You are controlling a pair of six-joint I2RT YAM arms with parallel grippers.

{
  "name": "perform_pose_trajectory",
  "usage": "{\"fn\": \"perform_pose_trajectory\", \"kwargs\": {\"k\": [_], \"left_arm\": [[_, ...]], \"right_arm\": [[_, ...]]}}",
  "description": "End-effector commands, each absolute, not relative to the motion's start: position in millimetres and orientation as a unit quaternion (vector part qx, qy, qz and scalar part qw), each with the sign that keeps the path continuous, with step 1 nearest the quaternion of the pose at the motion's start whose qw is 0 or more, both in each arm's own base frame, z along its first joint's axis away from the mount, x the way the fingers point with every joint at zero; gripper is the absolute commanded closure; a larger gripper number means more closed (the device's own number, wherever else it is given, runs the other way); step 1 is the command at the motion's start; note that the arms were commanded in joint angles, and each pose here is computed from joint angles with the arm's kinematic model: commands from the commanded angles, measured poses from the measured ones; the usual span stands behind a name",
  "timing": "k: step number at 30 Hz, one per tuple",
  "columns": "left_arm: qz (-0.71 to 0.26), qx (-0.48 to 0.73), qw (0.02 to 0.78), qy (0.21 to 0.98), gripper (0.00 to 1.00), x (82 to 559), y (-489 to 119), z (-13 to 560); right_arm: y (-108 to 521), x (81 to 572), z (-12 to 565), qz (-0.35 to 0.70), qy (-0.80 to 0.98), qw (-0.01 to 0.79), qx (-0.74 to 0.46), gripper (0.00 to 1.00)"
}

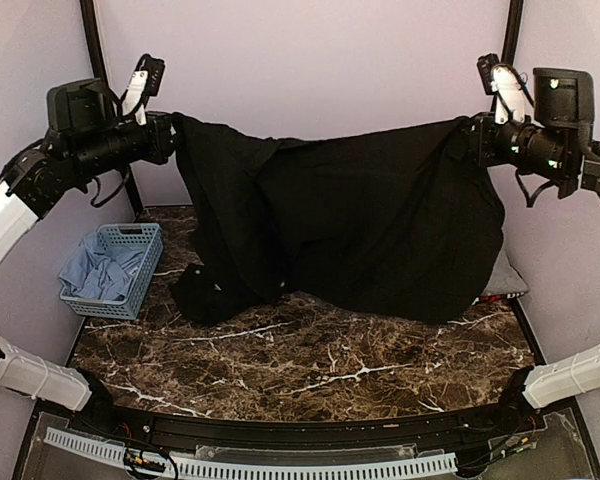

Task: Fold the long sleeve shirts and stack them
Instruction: Pick up the crumpled shirt from the center of the board, then flatten out the crumpled shirt at the center of the board.

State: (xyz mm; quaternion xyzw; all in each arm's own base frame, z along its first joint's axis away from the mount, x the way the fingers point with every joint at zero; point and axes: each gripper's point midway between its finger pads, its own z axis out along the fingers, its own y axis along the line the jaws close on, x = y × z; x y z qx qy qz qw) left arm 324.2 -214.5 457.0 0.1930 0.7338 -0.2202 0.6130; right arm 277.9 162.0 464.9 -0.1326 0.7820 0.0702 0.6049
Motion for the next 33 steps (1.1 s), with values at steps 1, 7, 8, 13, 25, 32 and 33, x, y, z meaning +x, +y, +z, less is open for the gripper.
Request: {"fn": "perform_pose_trajectory", "kwargs": {"k": [1,7,8,13,25,32,33], "left_arm": [[-0.274,0.19,0.675,0.659,1.0,270,-192,545],[-0.316,0.203,0.686,0.624,1.0,232,-183,590],[-0.319,0.204,0.685,0.622,1.0,229,-183,593],[-0.324,0.21,0.686,0.617,1.0,206,-171,610],[-0.388,0.231,0.695,0.56,1.0,134,-149,651],[-0.462,0.257,0.688,0.497,1.0,82,-143,676],[-0.467,0.259,0.687,0.494,1.0,80,-143,676]], "right_arm": [[158,264,496,0.086,0.765,0.618,-0.156,1.0],[164,231,529,0.163,0.738,0.625,-0.195,1.0],[168,227,530,0.176,0.735,0.621,-0.206,1.0],[176,208,538,0.218,0.722,0.611,-0.241,1.0],[186,140,578,0.368,0.65,0.596,-0.296,1.0],[180,91,613,0.462,0.585,0.586,-0.319,1.0],[181,87,614,0.472,0.579,0.58,-0.323,1.0]]}}
